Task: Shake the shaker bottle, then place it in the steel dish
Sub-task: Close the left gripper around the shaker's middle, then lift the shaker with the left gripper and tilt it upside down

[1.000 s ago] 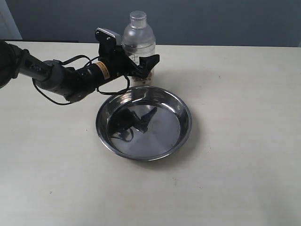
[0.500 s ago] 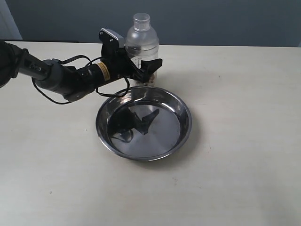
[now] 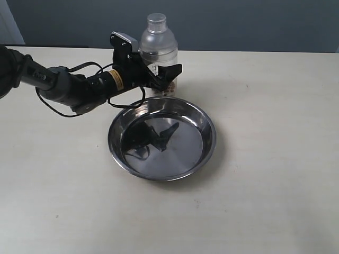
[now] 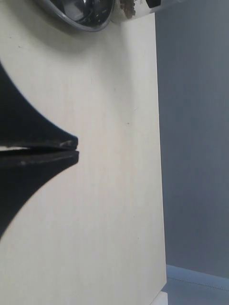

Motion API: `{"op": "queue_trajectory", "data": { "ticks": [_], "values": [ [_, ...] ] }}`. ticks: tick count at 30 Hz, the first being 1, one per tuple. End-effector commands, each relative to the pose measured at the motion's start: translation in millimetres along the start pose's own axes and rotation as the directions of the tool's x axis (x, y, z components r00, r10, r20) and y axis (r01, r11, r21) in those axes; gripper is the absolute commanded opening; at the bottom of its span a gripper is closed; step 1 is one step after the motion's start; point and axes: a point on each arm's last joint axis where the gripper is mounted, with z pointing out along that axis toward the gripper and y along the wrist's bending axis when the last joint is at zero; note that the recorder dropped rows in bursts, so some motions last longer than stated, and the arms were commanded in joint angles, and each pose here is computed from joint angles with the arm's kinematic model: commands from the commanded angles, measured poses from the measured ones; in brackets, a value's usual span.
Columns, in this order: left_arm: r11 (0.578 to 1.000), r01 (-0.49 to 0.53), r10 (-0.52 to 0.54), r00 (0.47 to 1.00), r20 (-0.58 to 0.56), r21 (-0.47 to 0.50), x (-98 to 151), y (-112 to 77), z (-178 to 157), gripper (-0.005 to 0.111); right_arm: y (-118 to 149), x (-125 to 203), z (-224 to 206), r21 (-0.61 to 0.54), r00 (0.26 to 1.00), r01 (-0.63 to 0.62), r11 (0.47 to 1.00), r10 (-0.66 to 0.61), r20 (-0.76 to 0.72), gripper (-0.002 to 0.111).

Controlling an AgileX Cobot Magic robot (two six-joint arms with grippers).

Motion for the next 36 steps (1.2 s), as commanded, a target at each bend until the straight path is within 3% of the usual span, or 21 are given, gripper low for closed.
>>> {"op": "queue_trajectory", "data": {
  "ticks": [1, 14, 16, 19, 22, 29, 36],
  "values": [
    [0.999, 0.018, -0.019, 1.000, 0.023, 0.046, -2.0, -5.3, 0.3, 0.000, -0.1, -0.2, -0.1, 0.000, 1.000, 0.001, 1.000, -0.001, 0.011, -0.001],
    [0.998, 0.025, -0.025, 1.000, 0.001, 0.065, -0.1, -6.4, -0.2, 0.000, -0.1, -0.2, -0.1, 0.000, 1.000, 0.001, 1.000, -0.001, 0.011, -0.001],
    [0.989, 0.113, -0.112, 0.994, -0.009, 0.093, -1.0, -9.0, -0.4, 0.000, -0.1, -0.2, -0.1, 0.000, 1.000, 0.001, 1.000, -0.001, 0.011, -0.001],
    [0.980, 0.198, -0.196, 0.979, -0.058, 0.027, -4.2, -5.1, -0.2, 0.000, -0.1, -0.2, -0.1, 0.000, 1.000, 0.001, 1.000, -0.001, 0.011, -0.001],
    [0.992, 0.118, -0.109, 0.983, -0.145, 0.055, -7.7, -9.8, -1.4, 0.000, -0.1, -0.2, -0.1, 0.000, 1.000, 0.001, 1.000, -0.001, 0.011, -0.001],
    [1.000, 0.013, -0.015, 0.994, -0.107, -0.014, -83.9, -15.4, -10.5, 0.000, -0.1, -0.2, -0.1, 0.000, 1.000, 0.001, 1.000, -0.001, 0.011, -0.001],
    [0.999, -0.025, 0.029, 0.986, -0.166, 0.023, -112.8, -23.2, -22.5, 0.000, -0.1, -0.2, -0.1, 0.000, 1.000, 0.001, 1.000, -0.001, 0.011, -0.001]
  ]
}}
